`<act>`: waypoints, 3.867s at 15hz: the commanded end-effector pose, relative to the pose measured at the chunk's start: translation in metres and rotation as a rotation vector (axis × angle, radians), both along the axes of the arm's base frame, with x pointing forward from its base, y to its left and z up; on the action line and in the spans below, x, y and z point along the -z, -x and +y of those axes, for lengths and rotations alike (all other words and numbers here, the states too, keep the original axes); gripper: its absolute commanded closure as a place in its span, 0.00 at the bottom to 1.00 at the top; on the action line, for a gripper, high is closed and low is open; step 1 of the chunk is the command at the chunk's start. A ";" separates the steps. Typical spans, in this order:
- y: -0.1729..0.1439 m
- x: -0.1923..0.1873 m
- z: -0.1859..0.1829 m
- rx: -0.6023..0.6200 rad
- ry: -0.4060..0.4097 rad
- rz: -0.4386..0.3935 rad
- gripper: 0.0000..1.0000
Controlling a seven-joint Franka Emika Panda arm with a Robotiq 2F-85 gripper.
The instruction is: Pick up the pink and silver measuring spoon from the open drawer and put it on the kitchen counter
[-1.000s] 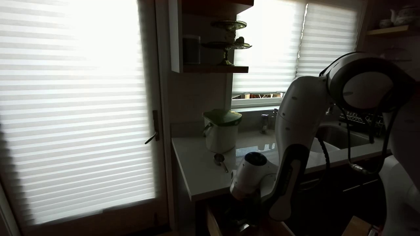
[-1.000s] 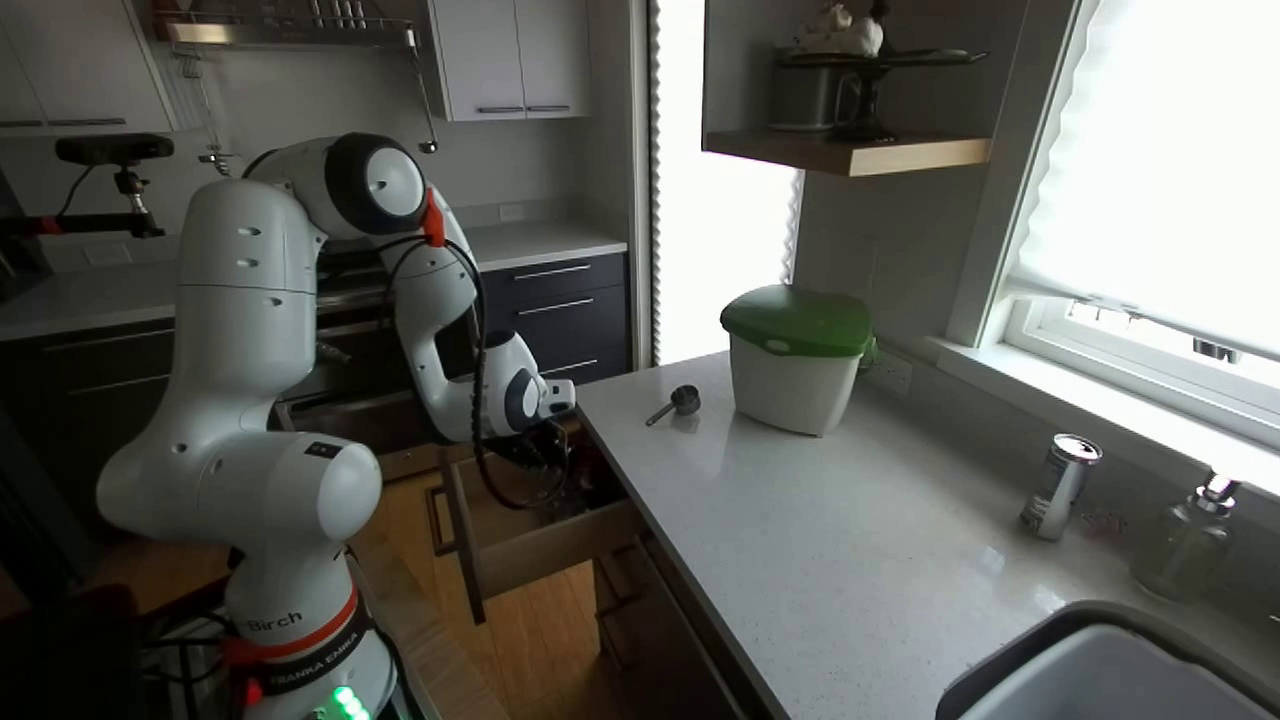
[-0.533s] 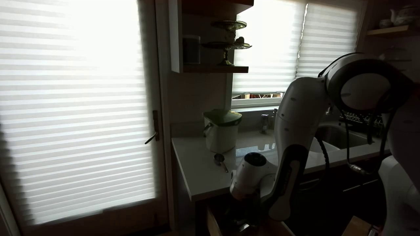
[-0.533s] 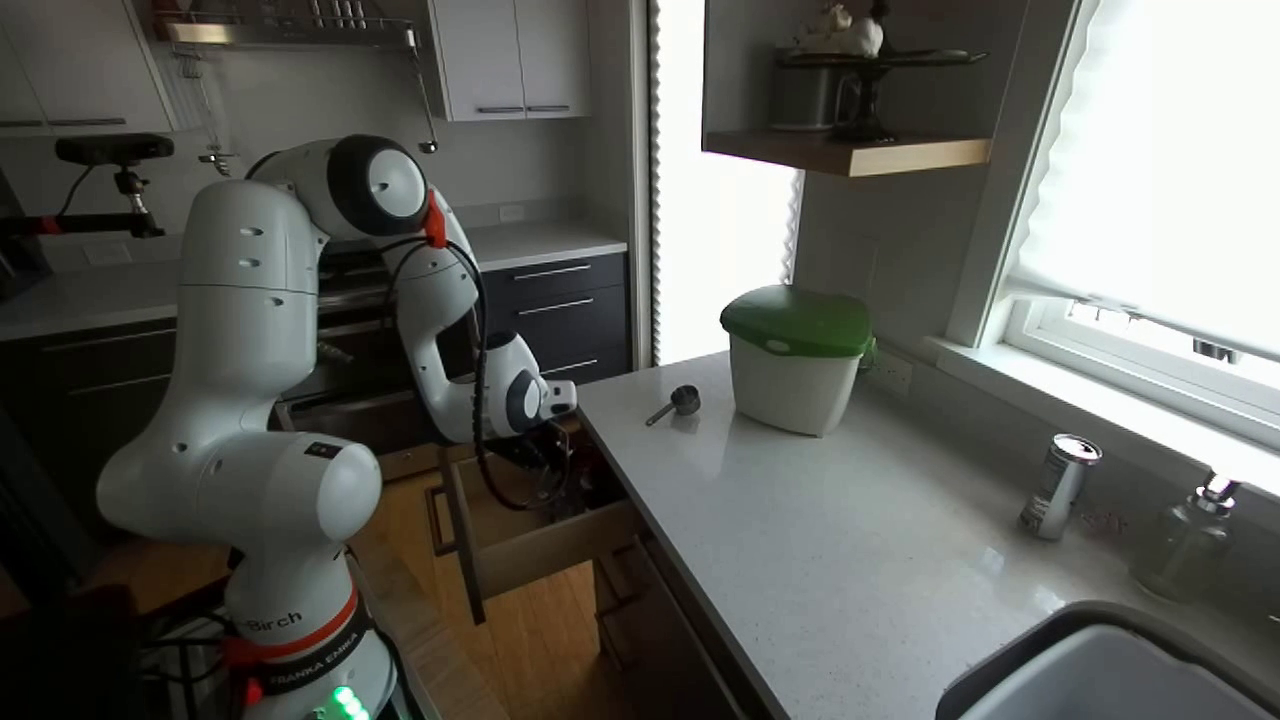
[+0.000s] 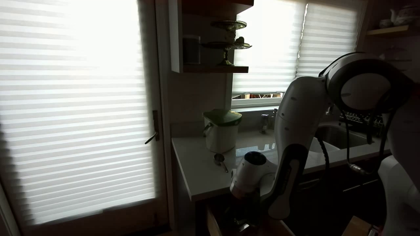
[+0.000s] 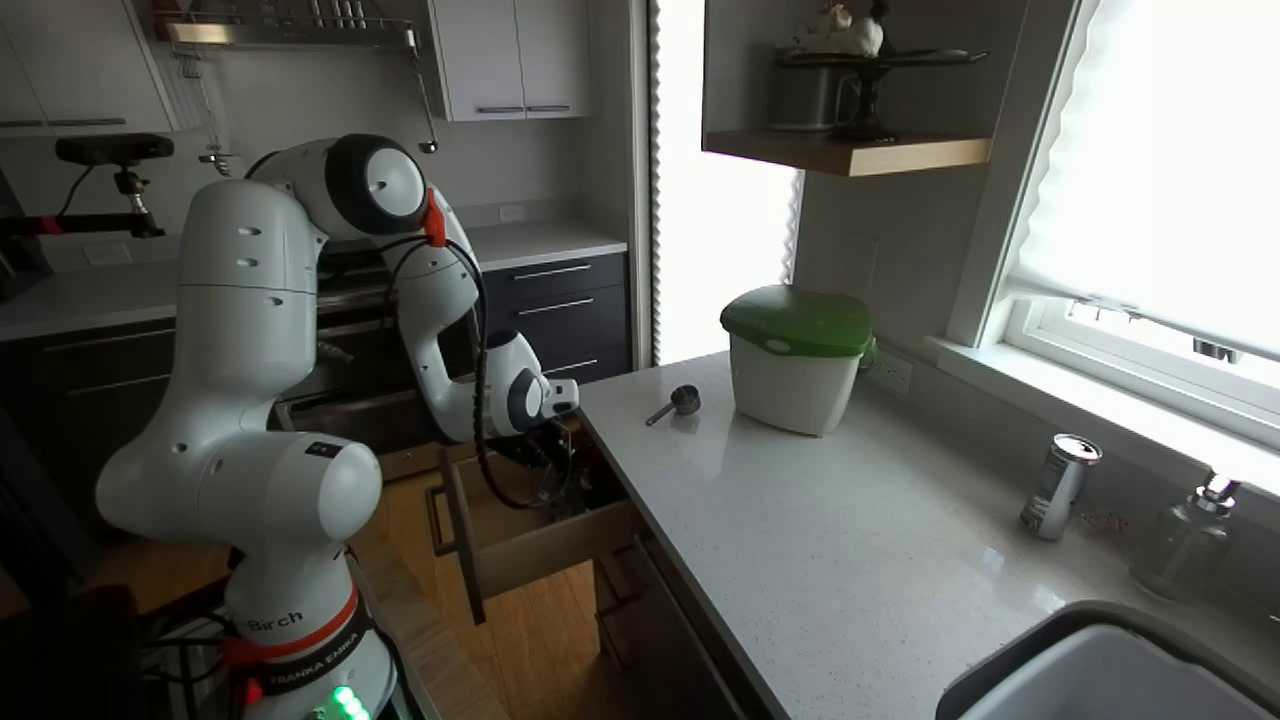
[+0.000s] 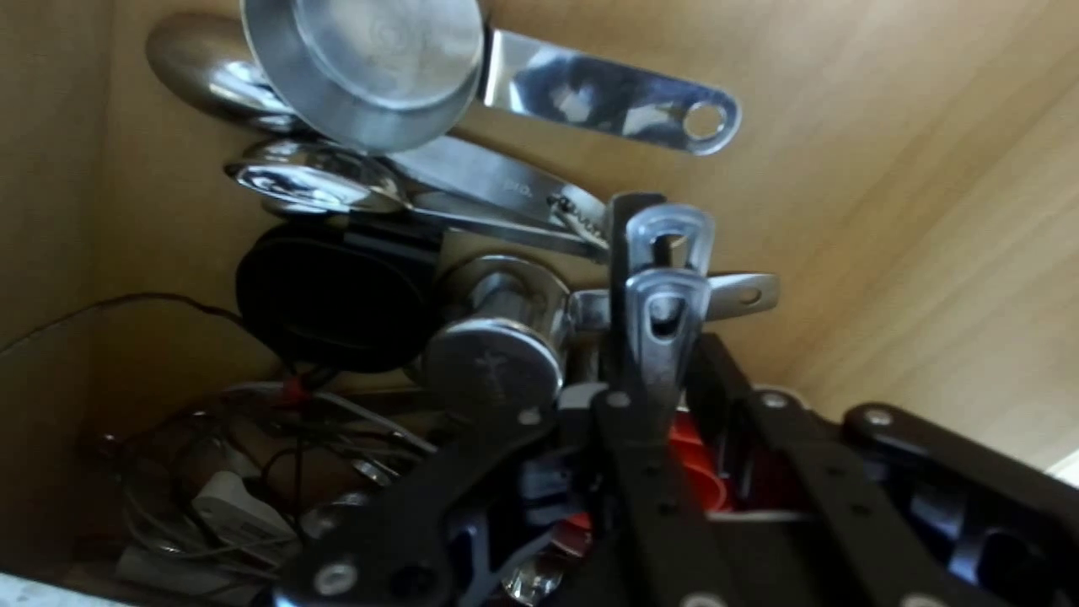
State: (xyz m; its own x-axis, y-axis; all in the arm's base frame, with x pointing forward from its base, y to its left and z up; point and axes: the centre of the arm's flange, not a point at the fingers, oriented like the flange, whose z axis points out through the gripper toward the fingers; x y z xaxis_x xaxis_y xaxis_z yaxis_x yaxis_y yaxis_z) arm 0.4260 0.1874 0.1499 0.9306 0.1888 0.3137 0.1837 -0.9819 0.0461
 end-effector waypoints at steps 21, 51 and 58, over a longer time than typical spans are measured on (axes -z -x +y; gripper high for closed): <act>0.062 -0.043 -0.042 -0.035 -0.143 -0.098 0.95; 0.069 -0.160 -0.019 -0.191 -0.351 -0.171 0.95; 0.033 -0.191 -0.021 0.188 -0.346 -0.235 0.95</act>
